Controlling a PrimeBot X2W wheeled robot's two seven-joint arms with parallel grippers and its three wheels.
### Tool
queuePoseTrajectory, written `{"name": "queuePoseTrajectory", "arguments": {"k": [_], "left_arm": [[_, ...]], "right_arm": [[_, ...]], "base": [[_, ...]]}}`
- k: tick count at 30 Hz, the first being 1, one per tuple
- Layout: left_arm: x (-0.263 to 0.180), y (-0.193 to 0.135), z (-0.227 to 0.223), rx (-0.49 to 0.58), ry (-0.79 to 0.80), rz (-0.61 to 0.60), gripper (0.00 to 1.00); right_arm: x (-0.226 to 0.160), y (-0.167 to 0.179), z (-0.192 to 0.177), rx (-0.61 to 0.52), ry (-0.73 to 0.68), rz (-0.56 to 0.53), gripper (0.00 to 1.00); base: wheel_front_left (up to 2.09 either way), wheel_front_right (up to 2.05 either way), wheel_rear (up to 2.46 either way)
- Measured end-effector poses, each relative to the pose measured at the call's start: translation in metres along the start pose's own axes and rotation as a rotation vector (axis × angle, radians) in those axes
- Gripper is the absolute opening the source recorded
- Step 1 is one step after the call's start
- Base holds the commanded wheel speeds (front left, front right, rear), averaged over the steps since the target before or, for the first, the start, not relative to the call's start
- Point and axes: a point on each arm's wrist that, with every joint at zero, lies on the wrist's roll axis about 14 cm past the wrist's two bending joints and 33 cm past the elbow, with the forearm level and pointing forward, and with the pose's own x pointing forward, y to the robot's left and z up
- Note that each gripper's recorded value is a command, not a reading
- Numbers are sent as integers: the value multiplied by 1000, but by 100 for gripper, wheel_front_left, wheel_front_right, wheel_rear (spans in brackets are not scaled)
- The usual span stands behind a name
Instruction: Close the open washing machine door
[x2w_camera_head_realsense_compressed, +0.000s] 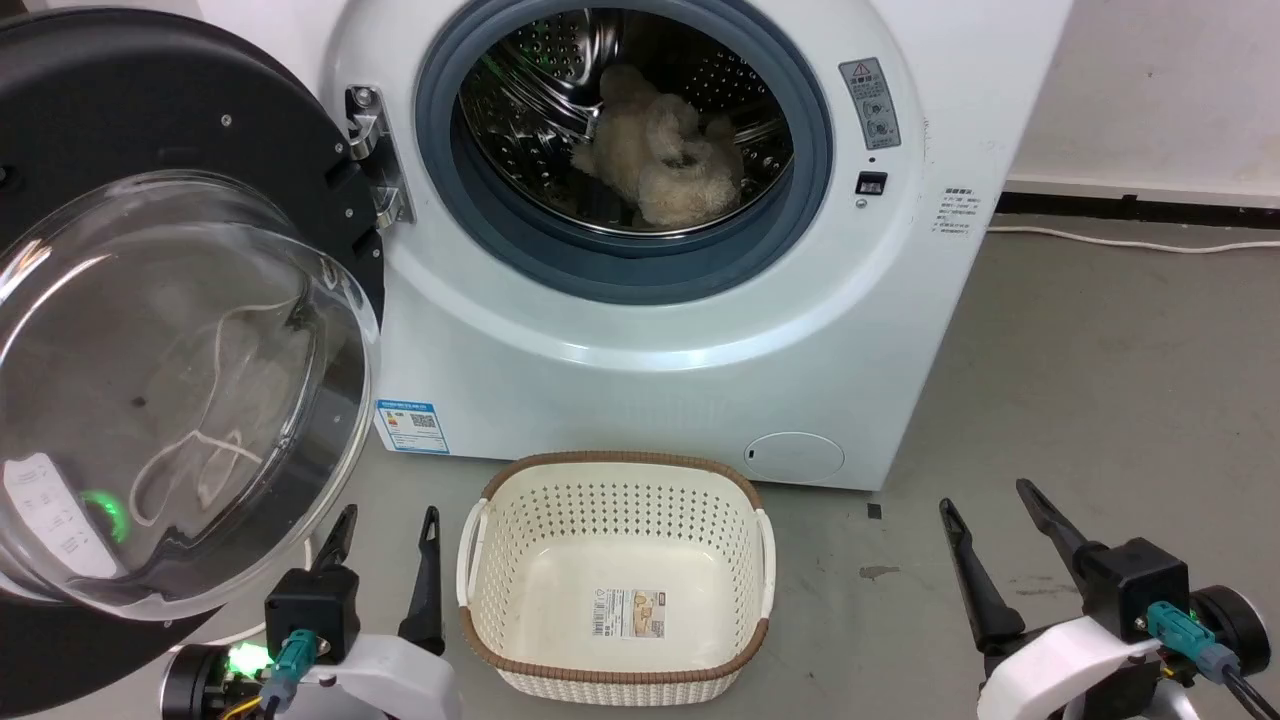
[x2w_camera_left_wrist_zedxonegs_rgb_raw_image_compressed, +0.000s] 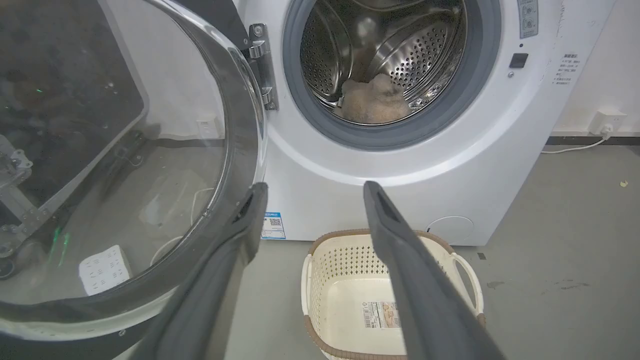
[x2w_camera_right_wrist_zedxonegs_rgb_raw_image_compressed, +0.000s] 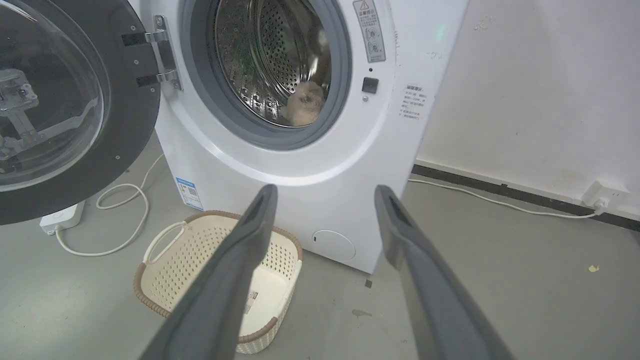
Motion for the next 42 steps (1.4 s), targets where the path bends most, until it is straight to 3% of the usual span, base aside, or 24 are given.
{"name": "queuePoseTrajectory", "arguments": {"k": [14,42], "left_arm": [[-11,11,7,11,-40,30,100],[-49,60,17,53,-103,212,100]], "right_arm": [[9,19,8,6,-43,59,100],[31,101,5,18,-62,329,100]], "base": [[0,0,0],[-1,-1,-1]]}}
